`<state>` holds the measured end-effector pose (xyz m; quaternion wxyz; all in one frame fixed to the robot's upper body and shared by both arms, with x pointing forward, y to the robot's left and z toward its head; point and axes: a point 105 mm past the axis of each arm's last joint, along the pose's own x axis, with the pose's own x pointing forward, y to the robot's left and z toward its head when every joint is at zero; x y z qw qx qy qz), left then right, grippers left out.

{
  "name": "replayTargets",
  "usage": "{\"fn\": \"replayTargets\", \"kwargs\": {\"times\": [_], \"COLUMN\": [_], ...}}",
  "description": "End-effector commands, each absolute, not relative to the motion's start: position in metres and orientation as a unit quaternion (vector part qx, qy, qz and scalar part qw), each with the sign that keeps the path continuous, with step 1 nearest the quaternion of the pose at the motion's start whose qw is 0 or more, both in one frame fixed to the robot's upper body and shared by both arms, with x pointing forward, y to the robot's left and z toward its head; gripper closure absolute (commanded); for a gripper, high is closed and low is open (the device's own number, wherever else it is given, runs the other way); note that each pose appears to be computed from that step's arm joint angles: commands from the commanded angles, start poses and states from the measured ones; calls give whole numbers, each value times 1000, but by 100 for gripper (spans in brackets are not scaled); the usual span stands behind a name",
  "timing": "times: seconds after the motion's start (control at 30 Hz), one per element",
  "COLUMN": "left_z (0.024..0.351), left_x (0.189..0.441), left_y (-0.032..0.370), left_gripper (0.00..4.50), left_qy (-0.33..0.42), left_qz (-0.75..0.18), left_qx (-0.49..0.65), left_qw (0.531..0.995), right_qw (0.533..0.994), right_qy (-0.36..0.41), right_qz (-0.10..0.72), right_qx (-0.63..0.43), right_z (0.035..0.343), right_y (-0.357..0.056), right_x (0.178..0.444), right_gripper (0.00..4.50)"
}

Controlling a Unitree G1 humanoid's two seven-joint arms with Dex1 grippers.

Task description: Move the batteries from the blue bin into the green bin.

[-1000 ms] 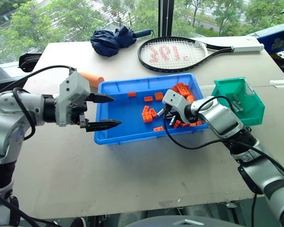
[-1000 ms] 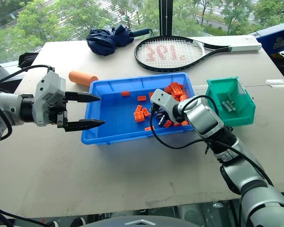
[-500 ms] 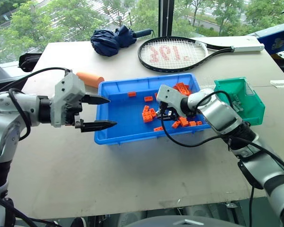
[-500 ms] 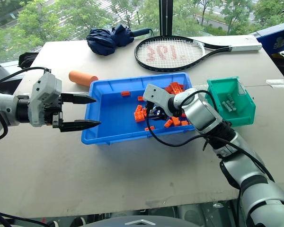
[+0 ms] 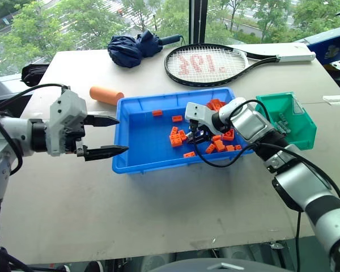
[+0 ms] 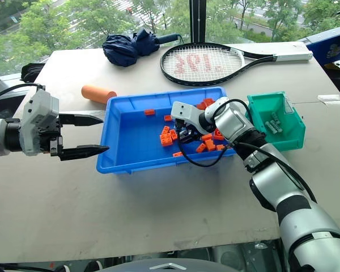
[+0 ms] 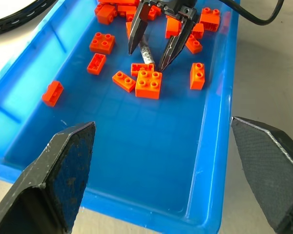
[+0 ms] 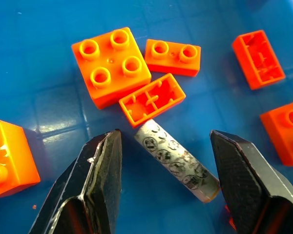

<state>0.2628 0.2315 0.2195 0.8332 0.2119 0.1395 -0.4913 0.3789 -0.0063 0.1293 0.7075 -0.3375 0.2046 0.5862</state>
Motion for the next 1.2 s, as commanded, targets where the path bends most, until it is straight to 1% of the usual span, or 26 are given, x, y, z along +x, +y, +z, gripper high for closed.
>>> {"fn": "replayTargets", "kwargs": {"times": [0.03,0.1,0.13,0.17,0.2,0.37,0.47,0.53,0.6,0.63,0.67,0.7,0.73,0.8,0.87,0.97,1.1,1.2], "left_z": [234,234,235,235,235,238,243,248,254,256,258,260,261,263,267,268,279,287], "left_x": [259,257,256,256,255,253,254,255,255,255,256,257,259,260,265,272,286,289], "left_y": [234,235,234,233,232,221,212,205,194,191,186,183,177,171,157,140,119,105], "left_gripper": [0,0,0,0,0,0,0,0,0,0,0,0,0,0,0,0,0,0], "left_qy": [115,113,112,110,109,97,83,68,48,42,33,28,22,16,-4,-20,-50,-68], "left_qz": [-480,-479,-481,-483,-487,-509,-528,-542,-560,-565,-570,-573,-578,-583,-599,-616,-625,-640], "left_qx": [235,233,232,230,229,222,217,210,199,196,193,191,189,185,173,161,147,141], "left_qw": [837,838,838,837,836,826,817,811,803,800,798,797,794,791,782,771,765,753], "right_qw": [699,696,696,696,697,703,719,738,768,777,795,807,825,846,889,930,959,968], "right_qy": [212,220,222,223,223,218,198,176,141,130,109,96,80,63,45,57,78,97], "right_qz": [598,600,600,600,598,592,579,572,572,570,558,548,526,497,421,313,227,183], "right_qx": [-330,-328,-327,-326,-327,-330,-329,-312,-253,-232,-209,-197,-190,-182,-175,-185,-153,-145], "right_z": [132,130,130,129,130,134,148,165,195,206,222,232,245,258,277,280,271,258], "right_y": [-6,-7,-8,-10,-11,-17,-24,-27,-31,-34,-41,-46,-57,-69,-105,-160,-213,-237], "right_x": [381,381,381,382,382,382,382,379,368,363,358,354,351,346,343,341,339,341], "right_gripper": [249,344,382,430,445,445,445,445,445,445,445,445,445,445,445,445,445,445]}}
